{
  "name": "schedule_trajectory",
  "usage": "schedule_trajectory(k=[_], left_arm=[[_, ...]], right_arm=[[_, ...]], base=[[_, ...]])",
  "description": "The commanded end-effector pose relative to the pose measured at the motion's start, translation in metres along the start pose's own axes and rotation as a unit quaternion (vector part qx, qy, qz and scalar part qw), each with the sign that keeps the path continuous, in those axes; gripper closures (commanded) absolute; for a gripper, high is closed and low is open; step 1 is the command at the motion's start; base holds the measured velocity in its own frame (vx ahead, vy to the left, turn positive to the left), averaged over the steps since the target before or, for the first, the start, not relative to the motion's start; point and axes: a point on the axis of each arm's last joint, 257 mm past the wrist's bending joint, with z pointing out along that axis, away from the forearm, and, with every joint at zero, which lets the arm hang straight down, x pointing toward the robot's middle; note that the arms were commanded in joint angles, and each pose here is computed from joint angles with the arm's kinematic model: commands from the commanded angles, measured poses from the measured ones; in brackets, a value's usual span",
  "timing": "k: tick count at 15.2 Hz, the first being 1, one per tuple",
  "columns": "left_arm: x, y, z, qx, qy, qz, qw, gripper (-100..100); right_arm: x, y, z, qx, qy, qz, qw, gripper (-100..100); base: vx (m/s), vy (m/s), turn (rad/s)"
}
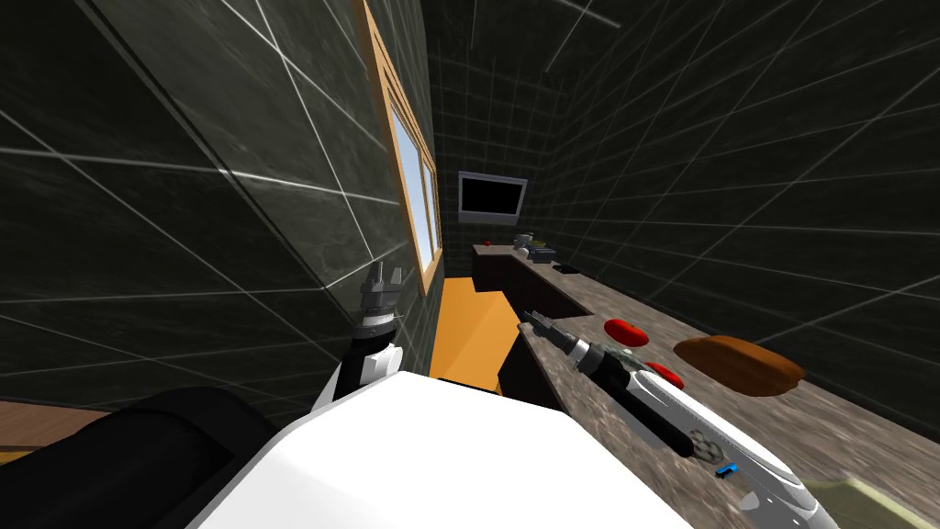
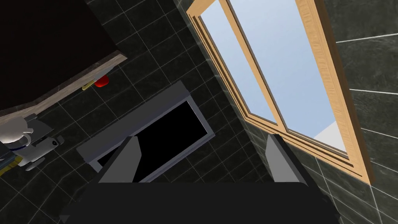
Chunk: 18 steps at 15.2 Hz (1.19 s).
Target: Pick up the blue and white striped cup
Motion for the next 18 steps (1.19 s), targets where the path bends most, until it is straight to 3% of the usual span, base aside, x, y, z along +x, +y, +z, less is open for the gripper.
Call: schedule_trajectory(k=[1,4,10,16,18], left_arm=[[0.0,0.0,0.0,0.0,0.0,0.0,1.0,0],[0.0,0.0,0.0,0.0,0.0,0.0,1.0,0],[0.0,0.0,0.0,0.0,0.0,0.0,1.0,0],[0.0,0.0,0.0,0.0,0.0,0.0,1.0,0],[0.0,0.0,0.0,0.0,0.0,0.0,1.0,0]], right_arm=[[0.007,-0.011,-0.004,0.01,0.027,-0.028,0.9992,-100],[0.008,-0.013,-0.007,0.011,0.045,-0.044,0.998,-100],[0.018,-0.036,-0.021,0.028,0.113,-0.11,0.9871,-100],[0.024,-0.058,-0.037,0.042,0.179,-0.173,0.9676,-100],[0.028,-0.068,-0.045,0.048,0.205,-0.197,0.9575,-100]], base=[[0.033,-0.019,0.074],[0.029,-0.015,0.029],[0.032,-0.015,0.054],[0.033,-0.016,0.052],[0.031,-0.017,0.061]])
